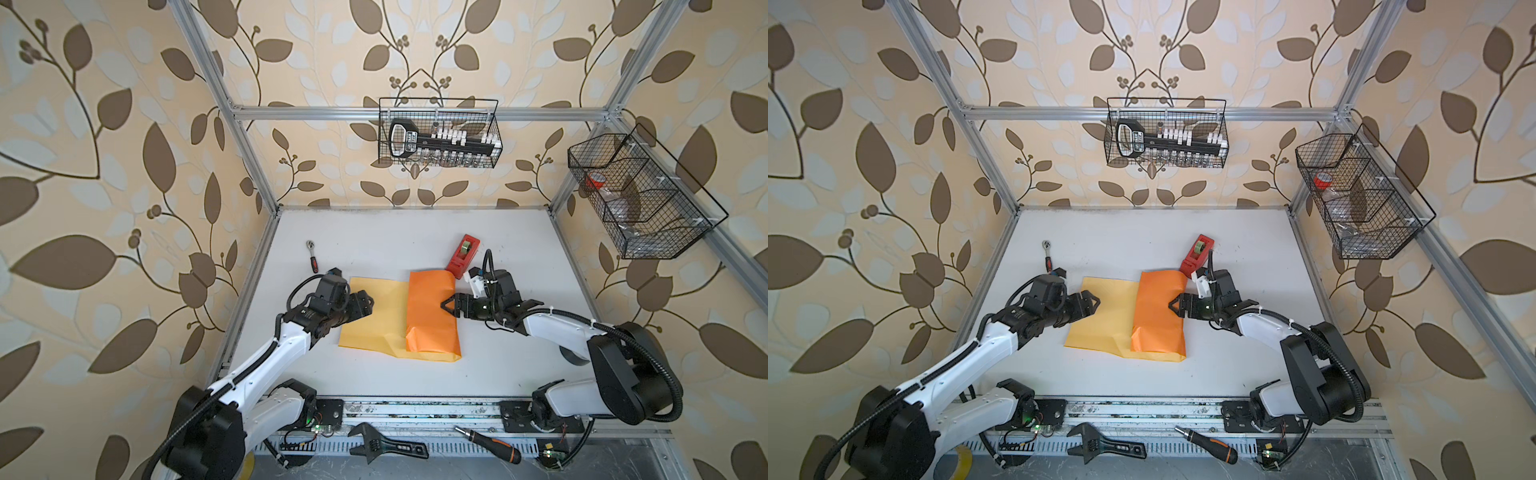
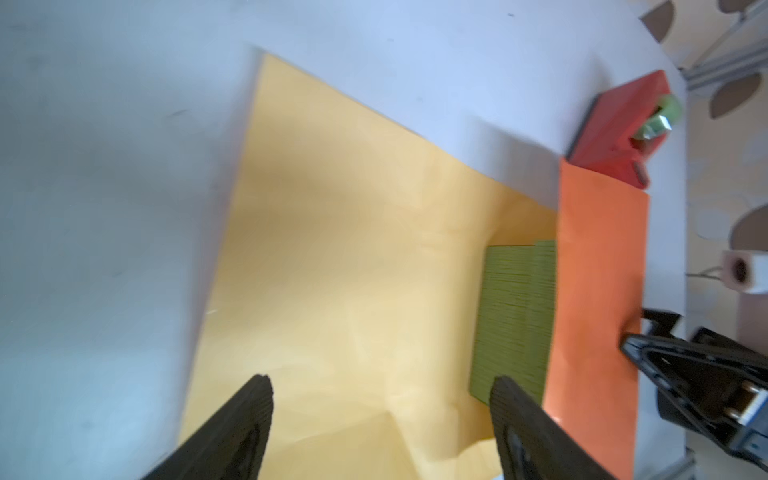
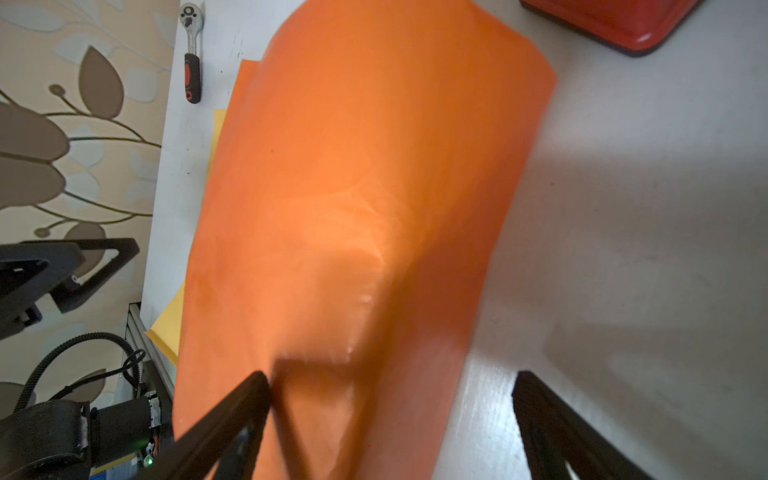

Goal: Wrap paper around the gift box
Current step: 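Release the left gripper toward the near paper edge while the right holds the fold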

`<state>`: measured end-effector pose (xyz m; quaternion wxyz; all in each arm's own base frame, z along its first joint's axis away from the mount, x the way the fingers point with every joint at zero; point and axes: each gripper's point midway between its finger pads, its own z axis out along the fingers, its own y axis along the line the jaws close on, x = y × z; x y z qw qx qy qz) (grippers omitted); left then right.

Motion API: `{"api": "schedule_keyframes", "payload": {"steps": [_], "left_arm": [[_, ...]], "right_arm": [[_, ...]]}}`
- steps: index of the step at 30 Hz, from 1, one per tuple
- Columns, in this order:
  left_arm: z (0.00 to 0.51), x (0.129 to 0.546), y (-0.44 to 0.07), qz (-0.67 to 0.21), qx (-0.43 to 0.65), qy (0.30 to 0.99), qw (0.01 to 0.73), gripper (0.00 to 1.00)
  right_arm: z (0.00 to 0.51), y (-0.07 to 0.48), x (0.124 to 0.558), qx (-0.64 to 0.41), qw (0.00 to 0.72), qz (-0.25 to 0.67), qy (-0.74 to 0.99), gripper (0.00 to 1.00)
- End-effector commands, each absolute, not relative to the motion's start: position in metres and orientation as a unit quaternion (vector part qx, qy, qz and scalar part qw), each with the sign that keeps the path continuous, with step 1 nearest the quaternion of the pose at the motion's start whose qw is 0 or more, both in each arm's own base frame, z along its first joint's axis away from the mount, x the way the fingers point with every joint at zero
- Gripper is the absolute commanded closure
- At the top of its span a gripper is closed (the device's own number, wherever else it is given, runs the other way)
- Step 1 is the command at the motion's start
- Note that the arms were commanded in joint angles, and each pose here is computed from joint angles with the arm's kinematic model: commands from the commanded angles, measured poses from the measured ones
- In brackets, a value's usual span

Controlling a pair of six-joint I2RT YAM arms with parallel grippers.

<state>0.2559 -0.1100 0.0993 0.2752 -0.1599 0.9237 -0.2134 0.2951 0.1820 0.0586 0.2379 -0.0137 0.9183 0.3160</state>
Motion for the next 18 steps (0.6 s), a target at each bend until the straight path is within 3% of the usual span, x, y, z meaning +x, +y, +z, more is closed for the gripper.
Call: {"api": "schedule_keyframes", "payload": {"steps": [1,5,14,18], "left_arm": [[0.080,0.234,-0.065,-0.128,-0.229,0.924,0.278,0.15],[0.065,0.219,-0.049,-0.114,-0.268,0.917,0.273,0.12],[0.046,0.218,-0.101,-0.239,-0.236,0.922,0.194,0.19],[0.049,0.222,-0.110,-0.265,-0.222,0.917,0.200,0.21]], "right_arm": [[0.015,0.157,0.263,-0.001,0.174,0.247,0.953,0.08],[0.014,0.158,0.265,-0.004,0.174,0.249,0.953,0.08],[0.015,0.160,0.268,-0.006,0.175,0.253,0.951,0.09],[0.017,0.160,0.268,-0.007,0.176,0.253,0.951,0.09]]}}
